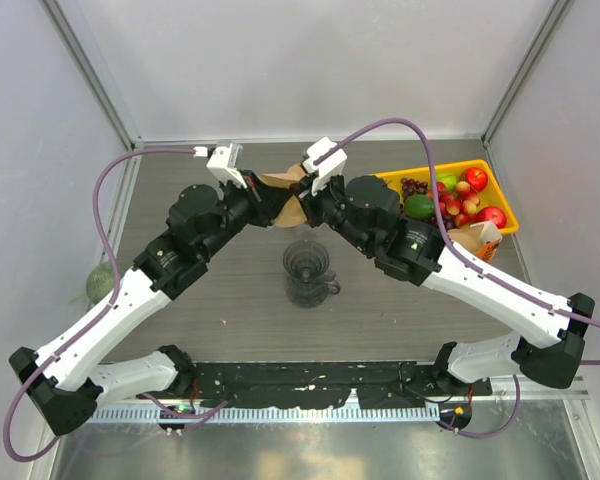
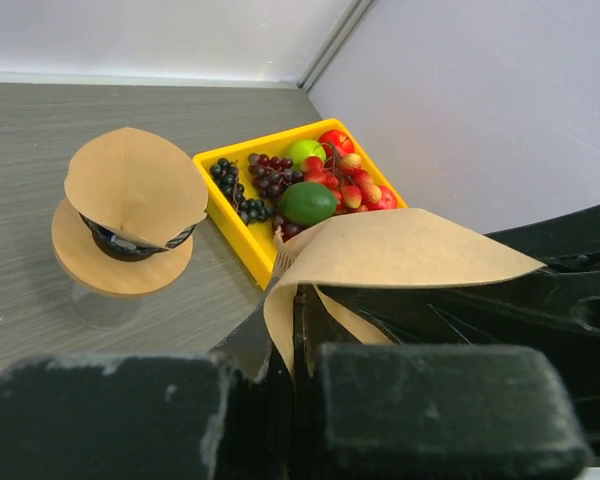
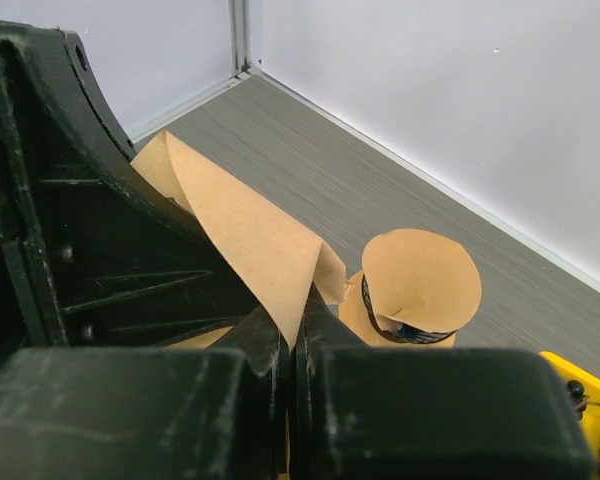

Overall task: Place the coffee filter in the dripper
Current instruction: Adjust the coffee filter.

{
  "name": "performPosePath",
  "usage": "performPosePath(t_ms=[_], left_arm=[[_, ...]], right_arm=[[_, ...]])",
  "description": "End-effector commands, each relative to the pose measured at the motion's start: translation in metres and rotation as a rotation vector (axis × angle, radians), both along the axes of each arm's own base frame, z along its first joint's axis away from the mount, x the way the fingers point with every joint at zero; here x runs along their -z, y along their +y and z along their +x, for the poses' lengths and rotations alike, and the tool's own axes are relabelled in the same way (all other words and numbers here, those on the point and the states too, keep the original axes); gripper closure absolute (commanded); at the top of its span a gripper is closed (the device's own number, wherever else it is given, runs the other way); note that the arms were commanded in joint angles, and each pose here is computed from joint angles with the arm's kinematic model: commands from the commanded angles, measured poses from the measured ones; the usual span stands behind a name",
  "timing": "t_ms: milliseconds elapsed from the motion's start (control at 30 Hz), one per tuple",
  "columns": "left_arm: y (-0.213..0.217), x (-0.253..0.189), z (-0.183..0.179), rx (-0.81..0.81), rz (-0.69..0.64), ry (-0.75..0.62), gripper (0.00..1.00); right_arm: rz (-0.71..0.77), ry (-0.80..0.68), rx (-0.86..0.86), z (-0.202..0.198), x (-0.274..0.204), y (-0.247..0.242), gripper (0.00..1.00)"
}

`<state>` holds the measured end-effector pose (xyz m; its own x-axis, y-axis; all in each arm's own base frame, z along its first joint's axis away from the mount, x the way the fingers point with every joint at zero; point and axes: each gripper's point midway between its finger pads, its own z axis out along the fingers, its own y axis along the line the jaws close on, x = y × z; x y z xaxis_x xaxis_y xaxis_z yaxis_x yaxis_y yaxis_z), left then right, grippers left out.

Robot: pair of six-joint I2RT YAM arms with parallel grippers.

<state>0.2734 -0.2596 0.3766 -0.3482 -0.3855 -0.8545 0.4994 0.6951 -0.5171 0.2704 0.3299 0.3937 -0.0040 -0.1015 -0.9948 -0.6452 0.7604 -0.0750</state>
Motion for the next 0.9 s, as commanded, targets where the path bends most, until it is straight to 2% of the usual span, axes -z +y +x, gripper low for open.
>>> performPosePath(t_ms=[0, 67, 100, 167, 233, 400, 567, 667, 800, 867], left_arm=[[-0.001, -0.028, -0.006, 0.038, -0.022, -0.091, 1.0], [-0.001, -0.034, -0.012, 0.063, -0.012, -0.137, 1.0], [0.0, -0.035, -0.015, 0.074, -0.004, -0.152, 0.96], [0.006, -0.034, -0.018, 0.068, 0.024, -0.167, 0.74], [0.017, -0.03, -0.02, 0.037, 0.051, -0.168, 0.61], [0.029, -0.026, -0.025, 0.021, 0.101, -0.19, 0.57], [0.027, -0.019, -0.022, 0.022, 0.127, -0.162, 0.56], [0.022, -0.014, -0.017, 0.025, 0.146, -0.14, 0.52], [0.016, -0.015, -0.013, 0.034, 0.144, -0.124, 0.55], [0.012, -0.017, -0.012, 0.043, 0.132, -0.125, 0.65]], right_arm=[[0.054, -0.044, -0.031, -0.003, -0.029, 0.003, 0.95], [0.05, -0.044, -0.028, -0.003, -0.027, 0.0, 0.95], [0.042, -0.039, -0.022, -0.001, -0.025, -0.002, 0.95], [0.036, -0.034, 0.001, 0.003, -0.024, -0.009, 0.95], [0.033, -0.033, 0.028, 0.007, -0.024, -0.016, 0.95], [0.025, -0.001, 0.01, 0.006, -0.015, -0.018, 0.95], [0.032, 0.018, 0.0, 0.005, -0.012, -0.014, 0.95], [0.04, 0.03, -0.006, 0.005, -0.014, -0.01, 0.95], [0.043, 0.046, -0.008, 0.006, -0.012, -0.006, 0.95], [0.036, 0.058, -0.013, 0.005, -0.009, -0.004, 0.95]])
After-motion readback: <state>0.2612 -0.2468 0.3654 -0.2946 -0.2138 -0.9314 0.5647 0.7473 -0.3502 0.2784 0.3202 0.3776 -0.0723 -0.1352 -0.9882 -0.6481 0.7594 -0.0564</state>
